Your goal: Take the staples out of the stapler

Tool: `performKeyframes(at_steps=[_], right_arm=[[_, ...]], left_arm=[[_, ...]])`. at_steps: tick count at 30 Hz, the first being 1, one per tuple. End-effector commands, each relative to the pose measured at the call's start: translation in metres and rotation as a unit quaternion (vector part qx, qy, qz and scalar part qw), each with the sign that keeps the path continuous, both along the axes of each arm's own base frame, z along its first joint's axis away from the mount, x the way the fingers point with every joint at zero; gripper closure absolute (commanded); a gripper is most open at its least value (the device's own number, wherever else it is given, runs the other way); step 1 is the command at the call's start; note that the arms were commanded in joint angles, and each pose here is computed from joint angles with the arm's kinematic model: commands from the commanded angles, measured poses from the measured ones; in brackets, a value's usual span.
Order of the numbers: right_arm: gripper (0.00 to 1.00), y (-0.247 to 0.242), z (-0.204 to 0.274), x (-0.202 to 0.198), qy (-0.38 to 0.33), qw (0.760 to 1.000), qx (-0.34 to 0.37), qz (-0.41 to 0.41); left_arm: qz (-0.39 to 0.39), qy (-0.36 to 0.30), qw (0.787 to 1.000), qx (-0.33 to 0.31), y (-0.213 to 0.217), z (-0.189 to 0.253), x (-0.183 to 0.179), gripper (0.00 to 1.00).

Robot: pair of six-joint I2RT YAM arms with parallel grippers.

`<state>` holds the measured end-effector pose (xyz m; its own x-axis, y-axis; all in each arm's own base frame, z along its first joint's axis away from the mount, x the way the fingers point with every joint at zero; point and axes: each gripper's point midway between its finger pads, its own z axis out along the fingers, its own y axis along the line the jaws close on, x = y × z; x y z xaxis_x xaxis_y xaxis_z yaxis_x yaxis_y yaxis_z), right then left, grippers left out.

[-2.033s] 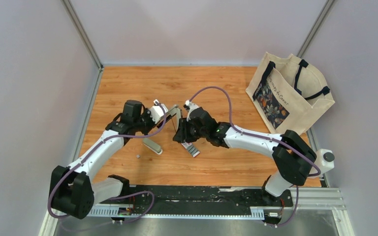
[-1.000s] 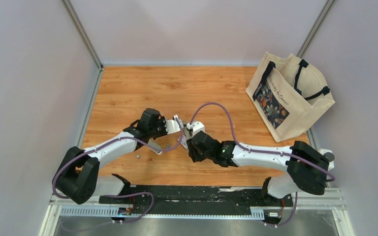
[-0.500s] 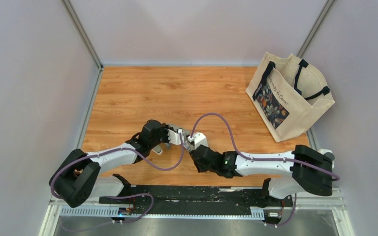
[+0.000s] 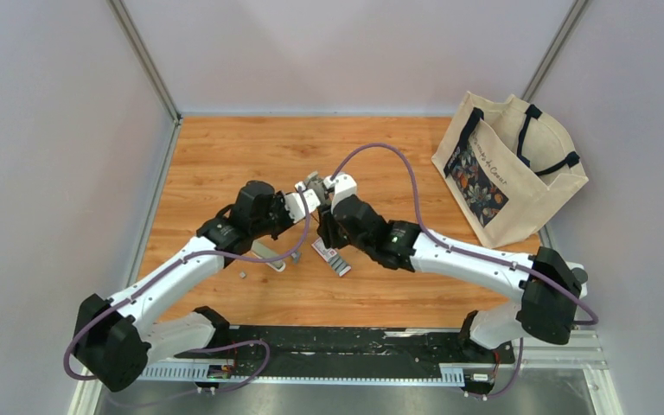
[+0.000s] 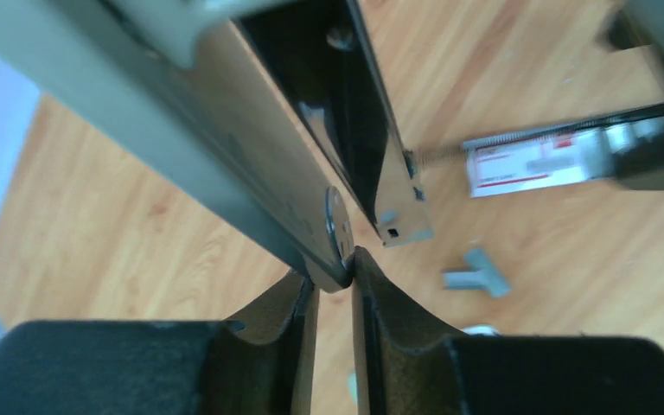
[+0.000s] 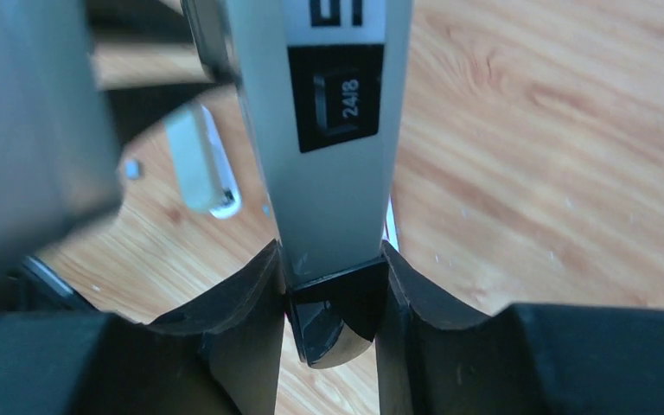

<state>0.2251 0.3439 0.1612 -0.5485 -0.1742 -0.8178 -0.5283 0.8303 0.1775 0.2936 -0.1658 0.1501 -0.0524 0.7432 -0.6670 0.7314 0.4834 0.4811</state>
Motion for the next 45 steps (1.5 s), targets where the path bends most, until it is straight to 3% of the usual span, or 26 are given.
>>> performKeyframes(at_steps=[1,5,9,13,17,27,33,37,45], right_arm=[[1.00,0.034,0.066,0.022,-0.025,0.994,0.093,0.050],[1.00,0.045,0.057,0.032,-0.013,0.996,0.065,0.060],[1.00,0.046,0.042,0.042,-0.005,0.997,0.038,0.060],[1.00,0.047,0.029,0.062,-0.001,0.998,0.011,0.058],[1.00,0.055,0.020,0.084,0.002,0.998,-0.021,0.060],[1.00,0.091,0.038,0.128,-0.061,0.995,-0.041,0.066],[1.00,0.116,0.022,0.136,-0.074,0.994,-0.013,0.084],[1.00,0.133,0.035,0.142,-0.129,0.986,0.069,0.085],[1.00,0.163,0.018,0.166,-0.148,0.984,0.085,0.048]], left_arm=[[0.010,0.118,0.986,-0.114,-0.018,0.021,-0.037,0.73],[0.035,0.146,0.975,-0.162,-0.012,0.043,-0.036,0.55],[0.079,0.186,0.963,-0.175,0.009,0.061,-0.036,0.49],[0.113,0.133,0.966,-0.191,0.040,0.083,-0.028,0.35],[0.094,0.134,0.972,-0.171,0.046,0.079,-0.050,0.22],[0.112,0.111,0.977,-0.146,0.065,0.063,-0.067,0.21],[0.117,0.112,0.975,-0.149,0.065,0.060,-0.069,0.22],[0.125,0.107,0.976,-0.143,0.070,0.060,-0.071,0.23],[0.137,0.095,0.978,-0.129,0.081,0.065,-0.079,0.23]])
